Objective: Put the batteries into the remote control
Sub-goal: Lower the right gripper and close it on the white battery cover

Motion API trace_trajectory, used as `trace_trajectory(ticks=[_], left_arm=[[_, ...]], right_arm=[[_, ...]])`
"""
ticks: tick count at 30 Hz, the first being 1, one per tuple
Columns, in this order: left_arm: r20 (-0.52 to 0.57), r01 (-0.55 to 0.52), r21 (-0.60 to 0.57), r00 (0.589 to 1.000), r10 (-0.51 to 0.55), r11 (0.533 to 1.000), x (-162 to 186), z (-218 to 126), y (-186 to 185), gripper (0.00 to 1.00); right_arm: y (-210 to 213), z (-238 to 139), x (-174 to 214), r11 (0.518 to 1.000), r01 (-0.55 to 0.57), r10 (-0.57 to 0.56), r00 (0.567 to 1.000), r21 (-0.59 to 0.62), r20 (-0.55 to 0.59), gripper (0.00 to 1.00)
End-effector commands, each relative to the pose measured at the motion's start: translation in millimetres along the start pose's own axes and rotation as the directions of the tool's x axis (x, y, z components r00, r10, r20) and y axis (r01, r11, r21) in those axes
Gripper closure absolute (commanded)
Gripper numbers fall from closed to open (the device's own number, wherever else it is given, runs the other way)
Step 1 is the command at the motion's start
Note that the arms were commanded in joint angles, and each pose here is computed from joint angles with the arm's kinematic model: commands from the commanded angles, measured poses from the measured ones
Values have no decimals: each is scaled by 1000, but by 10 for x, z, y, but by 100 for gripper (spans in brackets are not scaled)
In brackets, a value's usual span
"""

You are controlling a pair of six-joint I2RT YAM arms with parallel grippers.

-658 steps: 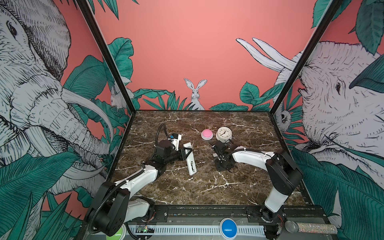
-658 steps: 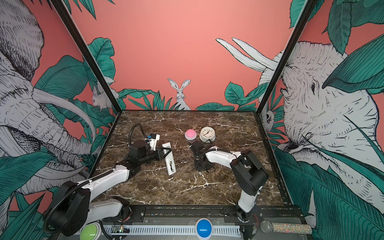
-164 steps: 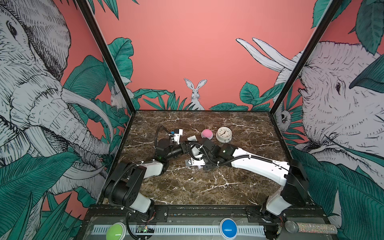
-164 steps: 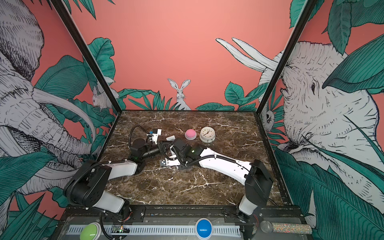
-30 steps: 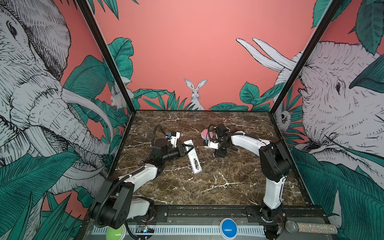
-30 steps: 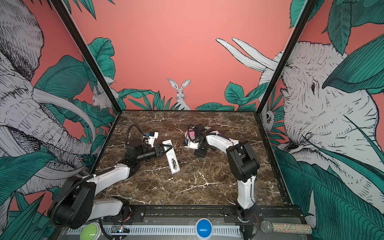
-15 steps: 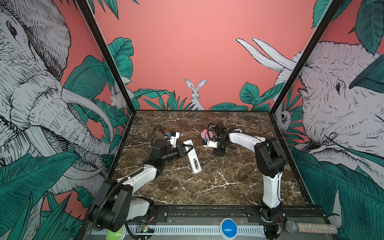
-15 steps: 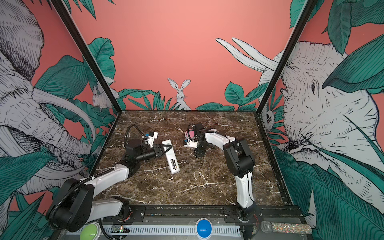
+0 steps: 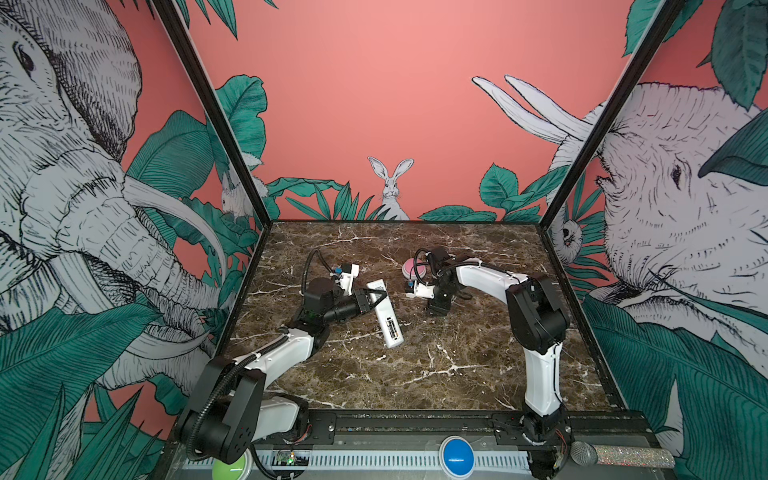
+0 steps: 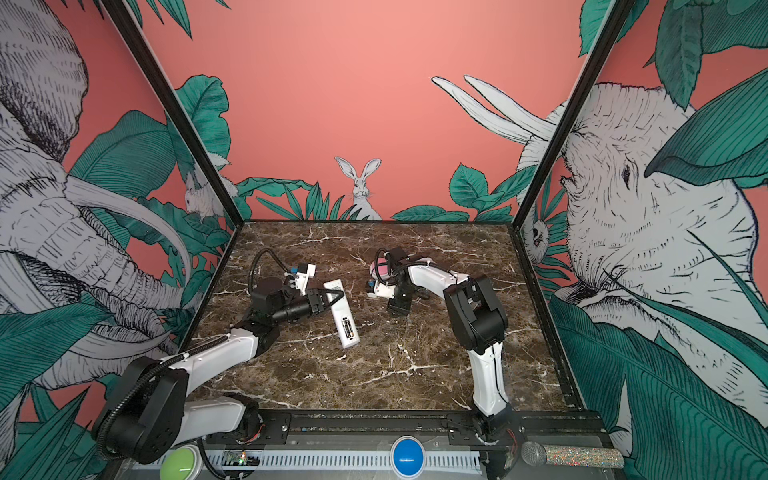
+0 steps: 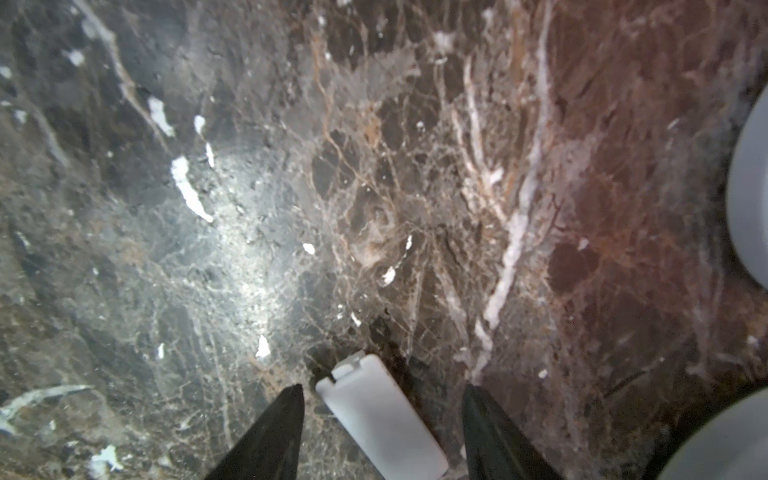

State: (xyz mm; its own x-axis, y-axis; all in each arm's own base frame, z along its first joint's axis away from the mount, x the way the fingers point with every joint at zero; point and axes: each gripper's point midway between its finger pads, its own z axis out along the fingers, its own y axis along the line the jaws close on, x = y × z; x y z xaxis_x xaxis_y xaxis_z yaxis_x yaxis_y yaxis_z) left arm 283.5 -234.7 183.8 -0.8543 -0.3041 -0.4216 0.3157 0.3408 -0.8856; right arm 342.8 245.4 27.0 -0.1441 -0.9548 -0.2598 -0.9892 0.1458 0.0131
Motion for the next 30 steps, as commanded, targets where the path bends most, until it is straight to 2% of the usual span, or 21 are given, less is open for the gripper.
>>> trace_trajectory(ticks=[1,14,18,25,30], left_arm=[[18,-23,26,1000,23,999,-51,-28,-87,100],[20,-21,22,1000,21,1000,-65,-17,-73,100],[22,-22,20,1000,22,1000,-65,-18,-70,100],[21,-20,14,1000,20,1000,-56,-16,-50,100],[19,-22,6,1000,22,1000,-56,-15,-36,100]], right_arm=[[12,3,16,1000,14,-14,1000,-20,-13,38],[-3,65,76,1000,10,-11,999,-13,-40,44],[-6,82,94,1000,9,-9,999,-9,-46,50],[19,77,113,1000,-7,7,999,-8,-49,54],[56,71,147,1000,-24,23,998,-13,-57,60]])
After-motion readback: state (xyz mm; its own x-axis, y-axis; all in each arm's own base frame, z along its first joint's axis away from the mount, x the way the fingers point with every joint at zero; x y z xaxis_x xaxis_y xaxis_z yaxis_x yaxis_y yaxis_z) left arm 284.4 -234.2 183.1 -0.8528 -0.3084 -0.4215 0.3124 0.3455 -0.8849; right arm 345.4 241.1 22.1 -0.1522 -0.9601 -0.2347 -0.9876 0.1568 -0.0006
